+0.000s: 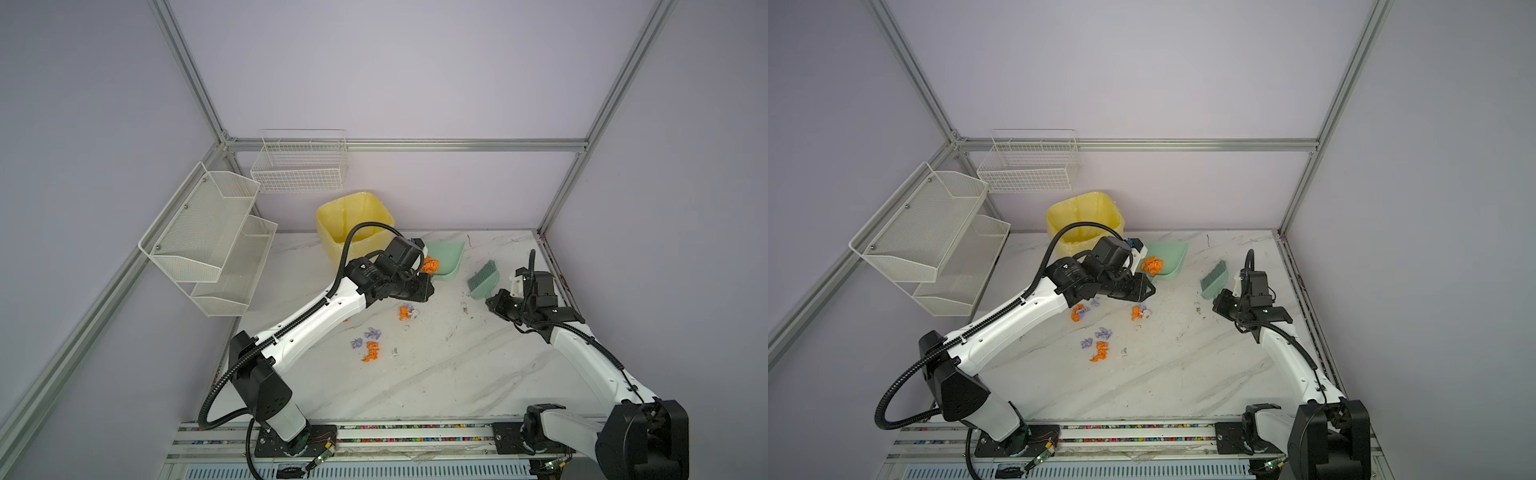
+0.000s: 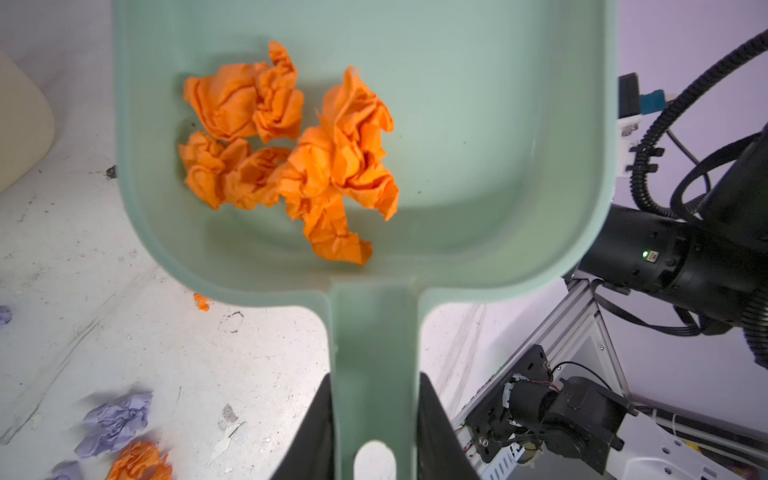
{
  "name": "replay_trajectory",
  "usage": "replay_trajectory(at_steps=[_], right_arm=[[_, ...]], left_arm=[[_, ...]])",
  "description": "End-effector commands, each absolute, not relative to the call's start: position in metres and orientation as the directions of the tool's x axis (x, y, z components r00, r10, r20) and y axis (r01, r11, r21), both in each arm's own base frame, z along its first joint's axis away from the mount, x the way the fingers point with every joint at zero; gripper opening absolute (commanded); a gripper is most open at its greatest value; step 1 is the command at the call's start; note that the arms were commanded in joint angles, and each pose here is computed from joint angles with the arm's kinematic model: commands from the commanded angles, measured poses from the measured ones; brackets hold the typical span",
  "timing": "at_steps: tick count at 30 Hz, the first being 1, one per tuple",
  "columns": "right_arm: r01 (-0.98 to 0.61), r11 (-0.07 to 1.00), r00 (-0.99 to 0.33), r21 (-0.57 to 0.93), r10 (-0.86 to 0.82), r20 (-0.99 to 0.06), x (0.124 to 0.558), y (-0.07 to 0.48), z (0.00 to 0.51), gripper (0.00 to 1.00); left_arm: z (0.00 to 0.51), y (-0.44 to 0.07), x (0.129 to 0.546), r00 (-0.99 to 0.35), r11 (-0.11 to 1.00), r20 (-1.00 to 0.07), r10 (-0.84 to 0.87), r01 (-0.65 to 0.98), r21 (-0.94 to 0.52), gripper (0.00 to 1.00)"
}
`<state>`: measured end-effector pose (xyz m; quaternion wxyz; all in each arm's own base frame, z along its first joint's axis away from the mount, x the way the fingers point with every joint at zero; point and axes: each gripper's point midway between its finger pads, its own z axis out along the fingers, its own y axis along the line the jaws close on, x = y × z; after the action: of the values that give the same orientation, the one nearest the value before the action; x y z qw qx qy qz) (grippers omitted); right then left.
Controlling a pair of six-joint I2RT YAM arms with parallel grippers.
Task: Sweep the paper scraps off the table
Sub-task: 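Lift the loaded dustpan with the left gripper up to the yellow bin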
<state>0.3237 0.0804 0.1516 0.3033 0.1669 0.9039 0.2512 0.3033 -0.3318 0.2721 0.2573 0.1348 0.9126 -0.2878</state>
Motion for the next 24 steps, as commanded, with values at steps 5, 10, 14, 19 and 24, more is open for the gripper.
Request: replay_trajectory(at_steps=[5,10,14,19,24], right_arm=[[0.128,0.822,-0.739,0.555,0.452,-0.499,0.333,0.079,0.164,0.00],[0.125,0.819,-0.732,0.560,0.457,-0.505,0.333,0.079,0.169,0.00],[0.121,0.809,-0.726,0.575,0.467,-0.504,0.331,0.081,0.170,0.00],[0.120,0.810,-0.727,0.575,0.466,-0.504,0.328,0.081,0.171,0.00],[0.118,0.806,-0.727,0.580,0.468,-0.502,0.326,0.082,0.169,0.00]], left_arm=[[0.339,-0.332,0.318,-0.769,0.722,-0.640,0.009,0.447,-0.527,0.09],[0.351,-0.317,0.325,-0.761,0.711,-0.647,-0.045,0.431,-0.556,0.09],[0.366,-0.306,0.329,-0.748,0.694,-0.658,-0.083,0.431,-0.577,0.09],[0.383,-0.288,0.335,-0.729,0.684,-0.672,-0.130,0.425,-0.593,0.09],[0.397,-0.265,0.344,-0.707,0.688,-0.681,-0.191,0.398,-0.607,0.08]])
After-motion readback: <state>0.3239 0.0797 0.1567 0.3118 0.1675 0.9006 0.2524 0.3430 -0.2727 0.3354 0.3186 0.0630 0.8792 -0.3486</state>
